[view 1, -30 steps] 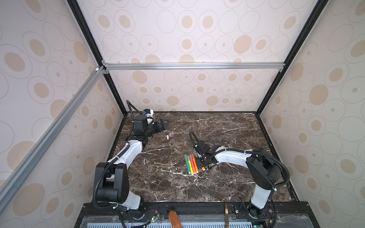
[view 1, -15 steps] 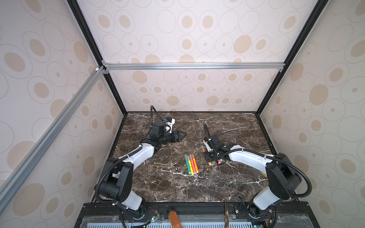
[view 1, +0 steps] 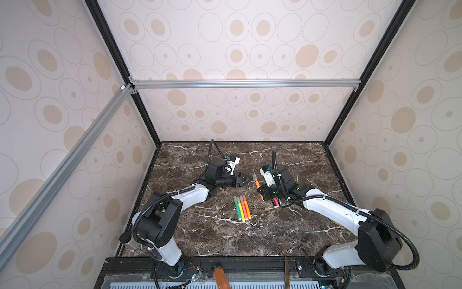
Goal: Remove pen caps from pens
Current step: Open the pen cap on the pen.
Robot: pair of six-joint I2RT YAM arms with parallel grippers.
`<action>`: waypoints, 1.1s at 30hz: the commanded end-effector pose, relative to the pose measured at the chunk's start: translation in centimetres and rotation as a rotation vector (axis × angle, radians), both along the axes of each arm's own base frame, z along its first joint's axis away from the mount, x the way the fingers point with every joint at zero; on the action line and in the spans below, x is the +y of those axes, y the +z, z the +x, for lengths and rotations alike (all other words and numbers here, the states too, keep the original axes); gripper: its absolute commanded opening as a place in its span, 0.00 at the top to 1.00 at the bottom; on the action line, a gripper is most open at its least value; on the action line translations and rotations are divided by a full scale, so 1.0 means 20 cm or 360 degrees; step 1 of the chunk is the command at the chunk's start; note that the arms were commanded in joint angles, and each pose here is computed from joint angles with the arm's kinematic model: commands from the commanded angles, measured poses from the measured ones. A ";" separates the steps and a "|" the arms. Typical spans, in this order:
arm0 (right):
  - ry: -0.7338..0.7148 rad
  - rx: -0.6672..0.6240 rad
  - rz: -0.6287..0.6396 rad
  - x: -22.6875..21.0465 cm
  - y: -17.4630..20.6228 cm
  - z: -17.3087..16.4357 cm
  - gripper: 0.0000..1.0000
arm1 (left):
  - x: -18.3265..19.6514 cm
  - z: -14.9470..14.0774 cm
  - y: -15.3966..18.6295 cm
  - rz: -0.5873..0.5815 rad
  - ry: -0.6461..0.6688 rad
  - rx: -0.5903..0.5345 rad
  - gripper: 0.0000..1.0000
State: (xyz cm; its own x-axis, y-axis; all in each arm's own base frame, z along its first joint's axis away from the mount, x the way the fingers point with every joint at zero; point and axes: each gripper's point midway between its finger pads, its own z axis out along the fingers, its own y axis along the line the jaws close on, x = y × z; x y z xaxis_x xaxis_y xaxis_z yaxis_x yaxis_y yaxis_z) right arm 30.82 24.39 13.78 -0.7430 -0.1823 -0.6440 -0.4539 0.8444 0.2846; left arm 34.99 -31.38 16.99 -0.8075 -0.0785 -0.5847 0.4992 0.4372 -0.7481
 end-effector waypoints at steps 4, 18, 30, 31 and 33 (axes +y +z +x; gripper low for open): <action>0.0015 -0.0037 0.0088 0.03 0.04 0.01 1.00 | -0.12 0.05 0.15 -0.0121 -0.0045 -0.0088 0.46; 0.0004 -0.0052 0.0094 0.03 0.03 0.02 1.00 | -0.22 0.08 0.14 -0.0115 -0.0089 -0.0083 0.76; 0.0000 -0.0029 0.0098 0.04 -0.01 0.03 0.89 | -0.23 0.08 0.15 -0.0122 -0.0091 -0.0088 1.00; -0.0002 -0.0028 0.0100 0.04 -0.01 0.03 0.80 | -0.23 0.08 0.15 -0.0127 -0.0093 -0.0087 1.00; -0.0006 -0.0029 0.0107 0.05 -0.01 0.03 0.70 | -0.23 0.07 0.16 -0.0144 -0.0100 -0.0087 1.00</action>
State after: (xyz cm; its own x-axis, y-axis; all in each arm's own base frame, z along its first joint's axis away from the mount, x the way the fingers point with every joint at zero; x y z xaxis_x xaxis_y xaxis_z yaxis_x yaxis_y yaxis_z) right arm 31.49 25.10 14.07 -0.7245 -0.1432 -0.6742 -0.4613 0.8276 0.3199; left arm 36.41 -35.29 17.96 -0.8090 -0.0731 -0.5833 0.5173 0.3827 -0.7655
